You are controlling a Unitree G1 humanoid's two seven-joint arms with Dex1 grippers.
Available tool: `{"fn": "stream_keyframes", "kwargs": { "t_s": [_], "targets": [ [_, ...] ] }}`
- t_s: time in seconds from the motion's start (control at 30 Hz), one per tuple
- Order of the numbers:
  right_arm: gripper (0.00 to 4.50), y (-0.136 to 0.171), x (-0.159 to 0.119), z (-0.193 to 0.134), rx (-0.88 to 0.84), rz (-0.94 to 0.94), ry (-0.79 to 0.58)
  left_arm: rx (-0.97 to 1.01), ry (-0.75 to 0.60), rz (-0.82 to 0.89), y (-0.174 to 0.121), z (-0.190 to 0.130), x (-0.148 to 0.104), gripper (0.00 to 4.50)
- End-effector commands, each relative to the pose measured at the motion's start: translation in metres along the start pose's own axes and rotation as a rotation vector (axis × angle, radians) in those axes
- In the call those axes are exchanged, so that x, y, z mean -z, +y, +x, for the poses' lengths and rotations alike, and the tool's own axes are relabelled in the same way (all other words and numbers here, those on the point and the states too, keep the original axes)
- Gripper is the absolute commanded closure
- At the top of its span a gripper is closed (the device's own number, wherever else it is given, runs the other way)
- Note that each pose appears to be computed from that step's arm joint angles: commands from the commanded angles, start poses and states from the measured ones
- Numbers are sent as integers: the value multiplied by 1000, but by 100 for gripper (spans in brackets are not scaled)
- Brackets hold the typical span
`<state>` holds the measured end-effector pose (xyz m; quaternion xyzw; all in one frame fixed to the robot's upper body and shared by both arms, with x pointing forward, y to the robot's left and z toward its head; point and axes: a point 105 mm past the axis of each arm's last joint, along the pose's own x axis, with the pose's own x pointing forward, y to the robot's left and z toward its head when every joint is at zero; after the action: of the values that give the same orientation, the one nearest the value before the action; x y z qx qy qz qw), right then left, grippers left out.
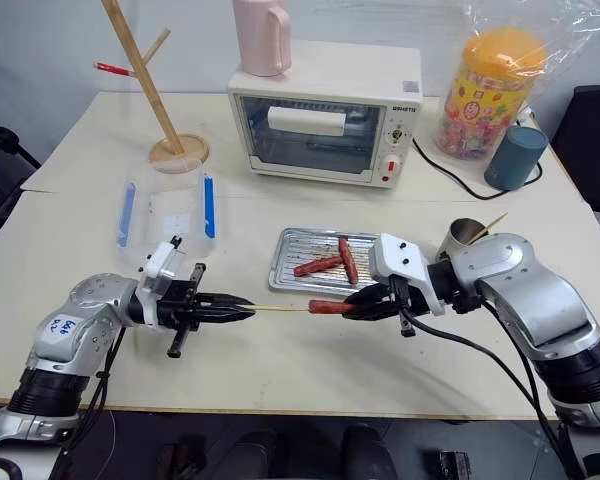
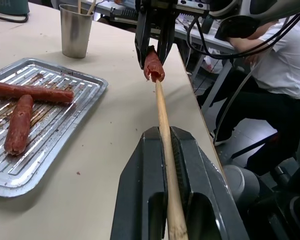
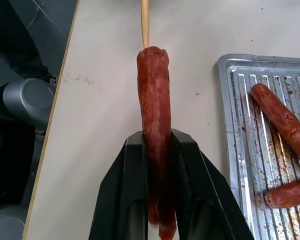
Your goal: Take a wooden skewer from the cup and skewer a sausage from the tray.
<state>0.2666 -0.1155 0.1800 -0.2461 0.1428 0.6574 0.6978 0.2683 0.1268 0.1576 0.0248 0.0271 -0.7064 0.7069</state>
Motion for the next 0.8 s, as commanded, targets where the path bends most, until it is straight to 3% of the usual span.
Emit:
{"fn": "stream_keyframes", "kwargs": {
  "t_s": [0.03, 0.8],
  "targets": [
    [406, 2, -10, 2, -12, -43, -12, 18, -5, 39, -2, 4, -6, 450],
    [406, 0, -20, 20, -58, -83, -2, 52, -15, 49, 2, 20, -6, 450]
  ]
}}
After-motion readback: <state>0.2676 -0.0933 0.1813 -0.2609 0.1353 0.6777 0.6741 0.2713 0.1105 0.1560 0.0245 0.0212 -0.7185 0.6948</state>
